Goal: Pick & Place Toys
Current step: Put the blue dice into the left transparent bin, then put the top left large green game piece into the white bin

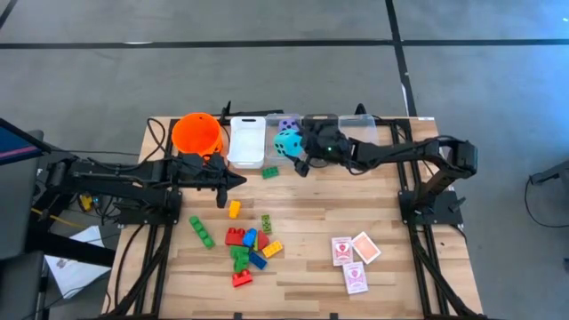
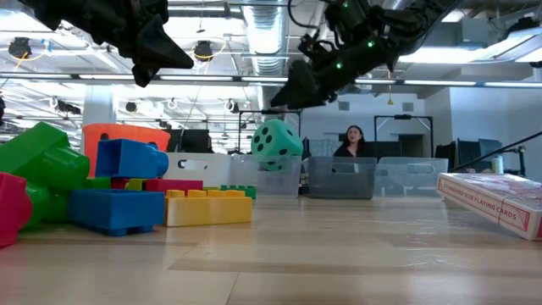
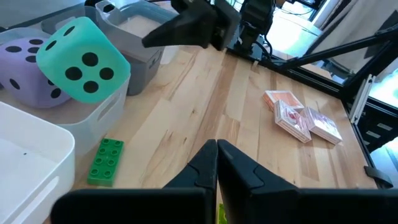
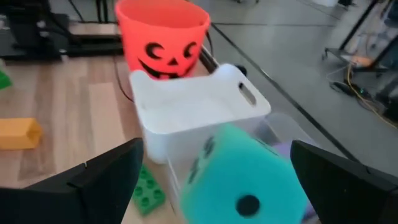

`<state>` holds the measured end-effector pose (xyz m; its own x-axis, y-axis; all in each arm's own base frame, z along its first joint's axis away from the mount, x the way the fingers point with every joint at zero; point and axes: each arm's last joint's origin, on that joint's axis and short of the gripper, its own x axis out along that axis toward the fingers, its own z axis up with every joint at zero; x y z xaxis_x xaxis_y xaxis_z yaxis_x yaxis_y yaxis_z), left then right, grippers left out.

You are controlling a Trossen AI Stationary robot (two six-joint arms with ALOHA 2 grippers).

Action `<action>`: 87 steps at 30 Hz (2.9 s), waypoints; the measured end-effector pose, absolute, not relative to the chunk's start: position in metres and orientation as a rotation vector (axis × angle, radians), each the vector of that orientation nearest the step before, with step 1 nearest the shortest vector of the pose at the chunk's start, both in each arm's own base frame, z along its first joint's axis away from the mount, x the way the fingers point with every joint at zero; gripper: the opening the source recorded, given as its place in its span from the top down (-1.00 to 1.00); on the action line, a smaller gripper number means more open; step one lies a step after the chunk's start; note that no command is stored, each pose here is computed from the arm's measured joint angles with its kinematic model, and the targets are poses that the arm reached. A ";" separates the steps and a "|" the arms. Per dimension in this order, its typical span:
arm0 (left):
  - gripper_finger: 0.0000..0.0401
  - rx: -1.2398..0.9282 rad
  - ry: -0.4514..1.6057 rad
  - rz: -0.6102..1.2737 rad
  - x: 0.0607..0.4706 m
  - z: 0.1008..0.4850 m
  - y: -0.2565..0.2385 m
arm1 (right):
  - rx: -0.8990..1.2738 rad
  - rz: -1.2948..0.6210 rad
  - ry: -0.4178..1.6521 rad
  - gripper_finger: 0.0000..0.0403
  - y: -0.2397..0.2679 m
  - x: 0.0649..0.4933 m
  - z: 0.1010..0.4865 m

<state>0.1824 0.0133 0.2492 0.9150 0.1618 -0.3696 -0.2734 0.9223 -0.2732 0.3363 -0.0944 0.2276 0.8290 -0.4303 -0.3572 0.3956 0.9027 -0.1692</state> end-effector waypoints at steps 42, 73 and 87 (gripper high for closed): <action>1.00 -0.195 0.383 0.423 0.204 0.233 0.021 | 0.084 -0.116 0.402 -0.97 -0.028 0.360 0.268; 1.00 -0.150 0.214 0.549 0.280 0.181 0.103 | 0.185 -0.162 0.512 -0.97 0.057 0.349 0.257; 1.00 -0.155 0.308 -0.018 0.238 0.243 0.012 | 0.168 -0.082 0.551 -0.97 0.093 0.348 0.239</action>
